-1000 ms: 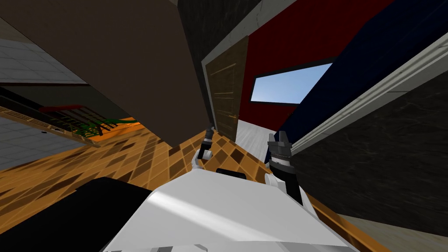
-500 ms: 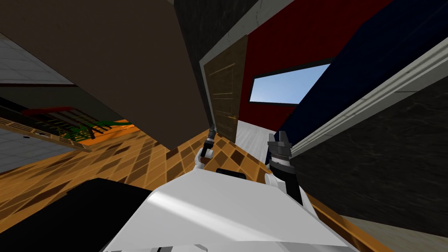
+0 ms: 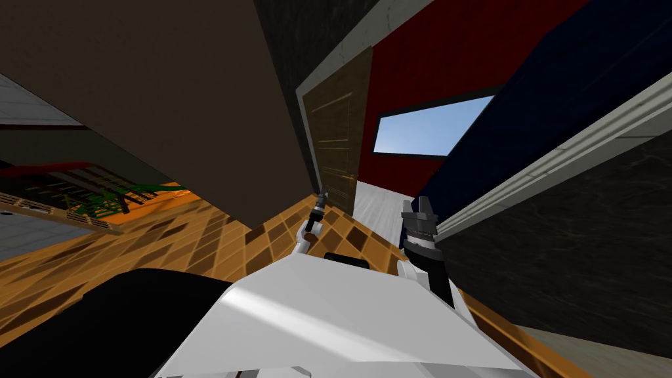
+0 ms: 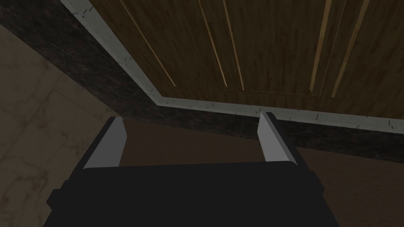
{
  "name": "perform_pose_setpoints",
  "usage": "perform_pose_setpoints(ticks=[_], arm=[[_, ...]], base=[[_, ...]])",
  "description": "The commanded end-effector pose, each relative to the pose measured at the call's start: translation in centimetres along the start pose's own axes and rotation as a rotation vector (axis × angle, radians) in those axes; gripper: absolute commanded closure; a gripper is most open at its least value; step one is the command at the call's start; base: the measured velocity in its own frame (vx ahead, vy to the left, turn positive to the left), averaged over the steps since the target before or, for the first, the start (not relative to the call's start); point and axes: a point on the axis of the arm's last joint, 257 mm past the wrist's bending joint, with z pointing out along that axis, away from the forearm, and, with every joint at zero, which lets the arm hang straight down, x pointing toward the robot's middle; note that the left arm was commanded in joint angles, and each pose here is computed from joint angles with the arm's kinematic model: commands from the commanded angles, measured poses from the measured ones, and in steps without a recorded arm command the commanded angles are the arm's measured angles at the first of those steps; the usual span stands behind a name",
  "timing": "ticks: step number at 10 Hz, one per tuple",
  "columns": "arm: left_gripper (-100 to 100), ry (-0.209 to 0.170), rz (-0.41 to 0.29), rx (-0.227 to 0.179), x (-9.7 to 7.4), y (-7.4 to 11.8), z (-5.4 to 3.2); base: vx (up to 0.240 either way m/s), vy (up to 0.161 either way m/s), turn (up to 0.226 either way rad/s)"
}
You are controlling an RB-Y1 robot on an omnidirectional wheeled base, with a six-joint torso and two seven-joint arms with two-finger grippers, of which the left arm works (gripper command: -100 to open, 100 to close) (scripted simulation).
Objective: Push the door open
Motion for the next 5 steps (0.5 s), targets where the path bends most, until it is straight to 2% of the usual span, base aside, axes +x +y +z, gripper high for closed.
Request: perform_pose_setpoints(ticks=[1, 5], arm=[[-100, 0.014, -0.014, -0.017, 0.6, 1.2, 0.29], [-100, 0.049, -0.043, -0.072, 2.3, 4.5, 1.13]], base=[[0.085, 0.058, -0.06], [0.097, 0.056, -0.052]])
